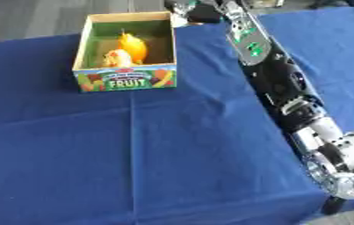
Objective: Pick up objects on the table and place them in the box.
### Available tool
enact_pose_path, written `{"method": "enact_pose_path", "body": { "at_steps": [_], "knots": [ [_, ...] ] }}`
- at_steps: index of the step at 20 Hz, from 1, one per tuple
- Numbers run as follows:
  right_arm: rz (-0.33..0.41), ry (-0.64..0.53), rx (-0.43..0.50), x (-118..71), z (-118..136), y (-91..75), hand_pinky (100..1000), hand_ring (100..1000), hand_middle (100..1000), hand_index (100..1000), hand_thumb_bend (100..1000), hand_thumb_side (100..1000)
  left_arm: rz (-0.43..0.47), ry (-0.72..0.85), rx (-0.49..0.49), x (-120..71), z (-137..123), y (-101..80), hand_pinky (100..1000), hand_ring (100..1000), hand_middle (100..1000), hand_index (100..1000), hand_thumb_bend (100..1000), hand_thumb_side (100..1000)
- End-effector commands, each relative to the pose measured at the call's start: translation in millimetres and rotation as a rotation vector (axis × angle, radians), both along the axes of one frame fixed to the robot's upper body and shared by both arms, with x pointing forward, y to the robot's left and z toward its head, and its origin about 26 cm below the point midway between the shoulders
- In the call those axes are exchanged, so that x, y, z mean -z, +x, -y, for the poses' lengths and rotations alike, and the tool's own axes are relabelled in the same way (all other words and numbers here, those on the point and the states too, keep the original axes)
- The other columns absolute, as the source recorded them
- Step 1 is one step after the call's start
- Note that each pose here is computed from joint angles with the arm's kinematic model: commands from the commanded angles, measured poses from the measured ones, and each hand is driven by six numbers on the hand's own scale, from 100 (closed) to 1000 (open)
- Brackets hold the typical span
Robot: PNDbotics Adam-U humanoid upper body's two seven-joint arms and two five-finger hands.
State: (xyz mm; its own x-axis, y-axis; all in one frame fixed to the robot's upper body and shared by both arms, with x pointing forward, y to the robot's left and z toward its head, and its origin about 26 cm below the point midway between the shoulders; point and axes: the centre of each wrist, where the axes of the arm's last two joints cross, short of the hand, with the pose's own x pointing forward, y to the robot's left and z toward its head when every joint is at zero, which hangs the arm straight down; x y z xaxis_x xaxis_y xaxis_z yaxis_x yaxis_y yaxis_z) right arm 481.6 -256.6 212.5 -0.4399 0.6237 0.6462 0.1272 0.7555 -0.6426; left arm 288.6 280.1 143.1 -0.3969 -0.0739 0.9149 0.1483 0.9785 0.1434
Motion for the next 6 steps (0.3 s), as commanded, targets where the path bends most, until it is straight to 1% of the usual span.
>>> {"method": "enact_pose_path", "body": {
  "at_steps": [1,2,6],
  "knots": [
    [0.068,0.044,-0.035,-29.6,23,-14.0,839,830,793,873,377,417,0.021,0.013,-0.026,-6.1,-6,-1.7,753,612,540,750,100,540],
    [0.071,0.059,-0.048,-30.3,29,-19.4,839,830,792,872,391,404,0.021,0.012,-0.033,-5.9,-6,-2.0,753,612,540,750,100,540],
    [0.073,0.104,-0.096,-29.7,52,-40.6,833,823,773,855,367,404,0.021,0.008,-0.06,-5.6,-10,-2.8,753,617,546,750,100,539]
  ]
}}
